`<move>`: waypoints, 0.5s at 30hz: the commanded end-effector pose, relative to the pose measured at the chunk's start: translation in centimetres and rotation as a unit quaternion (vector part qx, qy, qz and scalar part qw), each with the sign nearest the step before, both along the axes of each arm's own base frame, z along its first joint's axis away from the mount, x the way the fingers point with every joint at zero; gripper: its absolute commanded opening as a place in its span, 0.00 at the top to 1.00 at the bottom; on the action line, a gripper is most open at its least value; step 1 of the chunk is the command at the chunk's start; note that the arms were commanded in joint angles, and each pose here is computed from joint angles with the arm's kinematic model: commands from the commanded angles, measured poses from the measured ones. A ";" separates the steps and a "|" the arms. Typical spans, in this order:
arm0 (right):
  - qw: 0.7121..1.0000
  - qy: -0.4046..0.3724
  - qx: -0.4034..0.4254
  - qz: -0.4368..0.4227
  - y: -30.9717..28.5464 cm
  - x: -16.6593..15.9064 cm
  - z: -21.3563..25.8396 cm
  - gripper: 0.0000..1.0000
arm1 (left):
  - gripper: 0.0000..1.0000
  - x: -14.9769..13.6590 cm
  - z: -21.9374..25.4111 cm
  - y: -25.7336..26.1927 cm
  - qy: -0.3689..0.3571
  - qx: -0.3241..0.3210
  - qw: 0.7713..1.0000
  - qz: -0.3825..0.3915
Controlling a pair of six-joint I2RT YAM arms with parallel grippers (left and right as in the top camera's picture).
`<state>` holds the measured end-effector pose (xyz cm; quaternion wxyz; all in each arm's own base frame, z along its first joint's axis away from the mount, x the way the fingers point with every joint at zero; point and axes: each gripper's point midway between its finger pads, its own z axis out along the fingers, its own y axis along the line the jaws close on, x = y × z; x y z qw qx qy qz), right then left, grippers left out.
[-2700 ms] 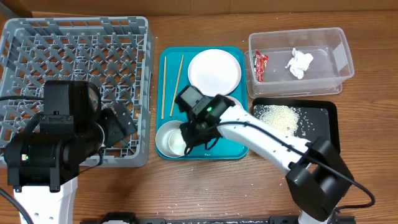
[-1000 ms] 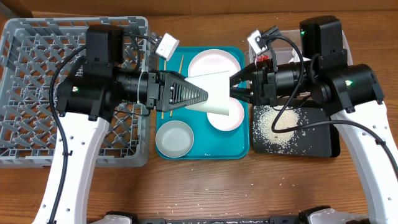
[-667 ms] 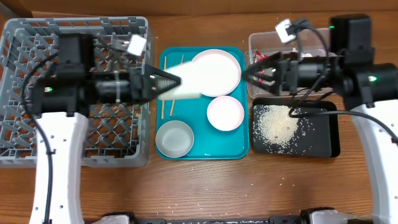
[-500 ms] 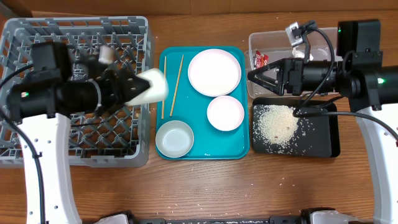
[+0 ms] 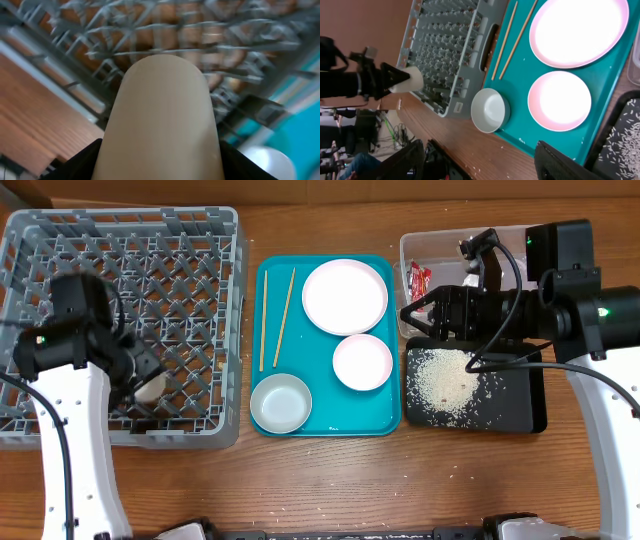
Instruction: Sort waste into correct bins and load items into the dishwasher
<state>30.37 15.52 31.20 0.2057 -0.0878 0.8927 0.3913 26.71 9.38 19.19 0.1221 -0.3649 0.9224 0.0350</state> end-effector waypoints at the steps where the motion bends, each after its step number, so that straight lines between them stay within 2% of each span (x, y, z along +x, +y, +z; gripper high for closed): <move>1: 1.000 -0.015 -0.004 -0.003 -0.1 -0.3 0.9 0.27 | 0.43 -2.0 -3.3 2.5 0.028 -0.001 0.997 0.065; 4: 1.000 -0.016 -0.004 -0.003 -0.1 -0.3 0.9 0.27 | 0.46 -2.4 -4.7 3.4 0.023 -0.021 0.996 0.084; 7: 1.000 -0.015 -0.004 -0.003 -0.1 -0.3 0.9 0.27 | 0.44 -2.5 -5.3 3.9 0.019 -0.028 0.995 0.092; 8: 1.000 -0.015 -0.004 -0.003 -0.1 -0.3 0.9 0.27 | 0.38 -2.5 -5.5 4.0 0.017 -0.030 0.995 0.095; 10: 1.000 -0.015 -0.004 -0.003 -0.1 -0.3 0.9 0.27 | 0.13 -2.1 -5.6 3.5 0.011 -0.046 0.995 0.090; 11: 1.000 -0.015 -0.004 -0.003 -0.1 -0.3 0.9 0.27 | 0.07 -1.7 -5.6 3.0 0.003 -0.060 0.995 0.079; 13: 1.000 -0.015 -0.004 -0.003 -0.1 -0.3 0.9 0.27 | 0.03 -0.8 -5.2 2.3 -0.018 -0.080 0.995 0.057; 15: 1.000 -0.015 -0.004 -0.003 -0.1 -0.3 0.9 0.27 | 0.05 0.0 -3.8 2.0 -0.037 -0.091 0.994 0.050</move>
